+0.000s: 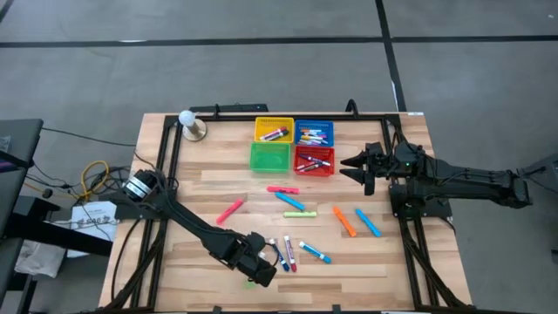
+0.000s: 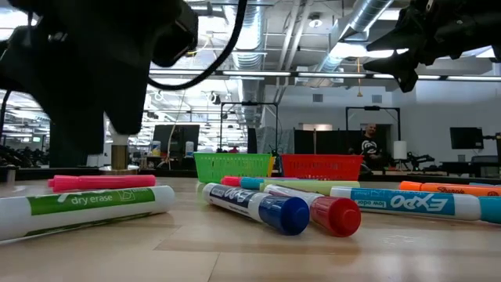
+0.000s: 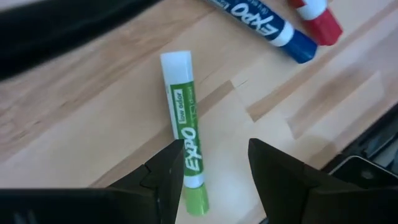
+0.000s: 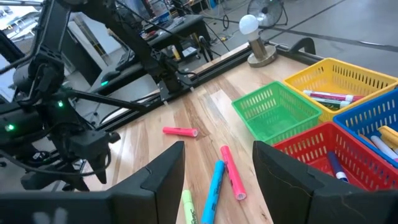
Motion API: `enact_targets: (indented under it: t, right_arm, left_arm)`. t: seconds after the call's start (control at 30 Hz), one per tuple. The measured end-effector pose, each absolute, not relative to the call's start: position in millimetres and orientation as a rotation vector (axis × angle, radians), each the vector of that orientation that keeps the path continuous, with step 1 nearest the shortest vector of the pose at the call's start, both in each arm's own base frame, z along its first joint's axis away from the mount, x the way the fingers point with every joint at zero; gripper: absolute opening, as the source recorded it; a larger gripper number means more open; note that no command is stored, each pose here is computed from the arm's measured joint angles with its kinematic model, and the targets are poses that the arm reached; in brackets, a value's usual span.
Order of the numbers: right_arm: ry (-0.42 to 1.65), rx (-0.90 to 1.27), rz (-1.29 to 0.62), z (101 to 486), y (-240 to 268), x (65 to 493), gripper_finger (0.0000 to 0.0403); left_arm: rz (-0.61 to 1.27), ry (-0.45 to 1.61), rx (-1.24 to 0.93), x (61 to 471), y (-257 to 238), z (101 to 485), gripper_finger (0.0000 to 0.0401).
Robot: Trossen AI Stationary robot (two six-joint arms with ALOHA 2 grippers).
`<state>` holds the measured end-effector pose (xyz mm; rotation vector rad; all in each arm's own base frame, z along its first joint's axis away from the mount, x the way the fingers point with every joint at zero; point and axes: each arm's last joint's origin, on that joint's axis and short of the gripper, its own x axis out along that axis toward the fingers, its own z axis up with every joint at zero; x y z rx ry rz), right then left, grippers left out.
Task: Pick & Place Markers
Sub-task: Put the large light green marker pen into the yellow bin
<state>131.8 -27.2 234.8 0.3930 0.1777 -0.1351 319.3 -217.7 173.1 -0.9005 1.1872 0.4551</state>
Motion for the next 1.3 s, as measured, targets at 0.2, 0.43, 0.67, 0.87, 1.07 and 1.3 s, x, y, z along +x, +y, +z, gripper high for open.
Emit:
enact_targets:
  t: [0.2,0.43,0.67,0.87,1.07,1.3]
  right_arm:
    - [0.178,0.393,-0.135,235,-27,132,0.0178]
    - [0.178,0.393,-0.135,235,-27,132,0.0178]
    - [0.178,0.393,-0.135,235,-27,132,0.0178]
    - [0.178,0.393,-0.135,235,-27,132,0.0178]
    - [0.178,0.393,-0.135,235,-27,132,0.0178]
    - [0.178,0.393,-0.135,235,-27,132,0.0178]
  left_arm:
    - [0.462,1.234,-0.896,323,-221,155,0.0177]
    - [0.454,1.254,-0.903,329,-225,137,0.0177]
    - [0.46,1.266,-0.897,330,-226,132,0.0172]
    - [0.471,1.273,-0.888,329,-225,130,0.0132]
    - [0.479,1.268,-0.878,328,-225,129,0.0077]
    - [0.486,1.265,-0.88,330,-223,129,0.0072]
